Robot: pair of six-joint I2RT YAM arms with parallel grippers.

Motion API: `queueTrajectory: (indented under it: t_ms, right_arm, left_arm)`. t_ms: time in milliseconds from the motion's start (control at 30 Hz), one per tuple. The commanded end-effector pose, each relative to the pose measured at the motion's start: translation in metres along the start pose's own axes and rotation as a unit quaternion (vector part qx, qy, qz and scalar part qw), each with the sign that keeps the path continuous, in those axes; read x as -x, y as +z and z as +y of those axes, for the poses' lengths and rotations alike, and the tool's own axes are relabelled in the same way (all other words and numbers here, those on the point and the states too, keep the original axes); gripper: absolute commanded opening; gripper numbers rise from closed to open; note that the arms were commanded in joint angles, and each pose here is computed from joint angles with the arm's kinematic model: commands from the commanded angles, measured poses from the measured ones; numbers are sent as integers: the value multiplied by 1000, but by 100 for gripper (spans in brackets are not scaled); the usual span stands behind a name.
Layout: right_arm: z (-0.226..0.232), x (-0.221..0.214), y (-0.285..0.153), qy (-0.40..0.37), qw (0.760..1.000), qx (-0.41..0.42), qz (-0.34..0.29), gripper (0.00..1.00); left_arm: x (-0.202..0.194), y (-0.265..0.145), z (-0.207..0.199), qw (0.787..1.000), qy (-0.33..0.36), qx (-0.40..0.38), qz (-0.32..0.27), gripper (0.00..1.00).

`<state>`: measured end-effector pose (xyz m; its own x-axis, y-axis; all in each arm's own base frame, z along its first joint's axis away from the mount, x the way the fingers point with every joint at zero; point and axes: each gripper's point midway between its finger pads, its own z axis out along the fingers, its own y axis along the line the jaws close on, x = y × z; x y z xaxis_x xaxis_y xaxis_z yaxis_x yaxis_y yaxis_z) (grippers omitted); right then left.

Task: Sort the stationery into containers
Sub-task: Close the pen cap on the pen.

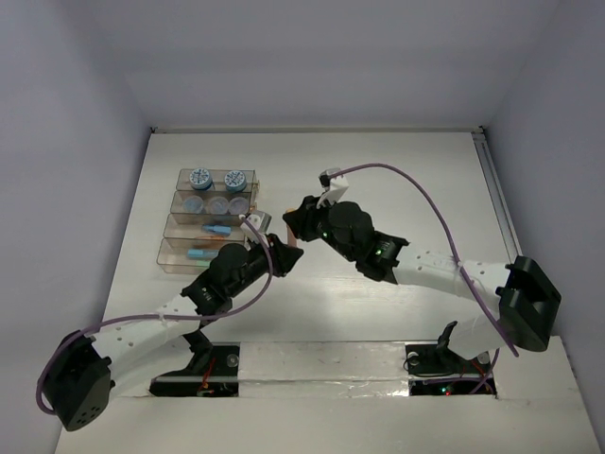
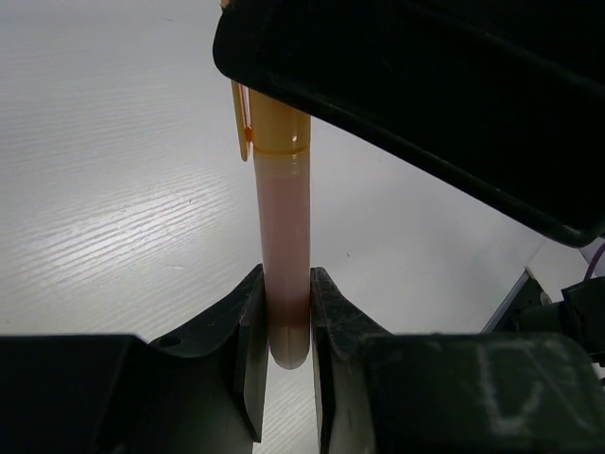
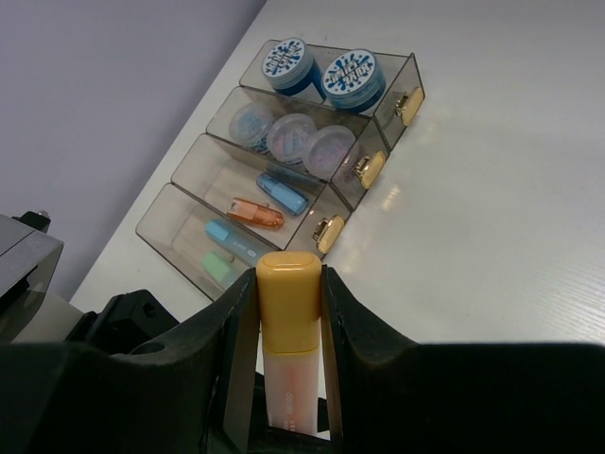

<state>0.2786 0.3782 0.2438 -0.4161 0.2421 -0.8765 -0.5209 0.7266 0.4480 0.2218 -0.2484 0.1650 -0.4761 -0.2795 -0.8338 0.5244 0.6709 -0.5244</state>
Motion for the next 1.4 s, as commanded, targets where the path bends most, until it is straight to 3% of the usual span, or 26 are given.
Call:
queueTrajectory:
  t_ms: [0,533,733,1367]
  right_arm:
    - [11,-21,-8,-3,999,19,33,0]
    - [5,-105,-34,32,992,32,120,0]
    - [8,-140,-49,38,987,34,154,0]
    - [22,-179,-65,53,977,44,200,0]
  left_arm:
    - [61,-4,-21,996,7,-14,-93,0]
    - [169,-47,-66,977,23,-35,-210,0]
    - [176,-43,-61,977,19,-35,-211,0]
    - [193,-49,-50,973,11,-33,-228,0]
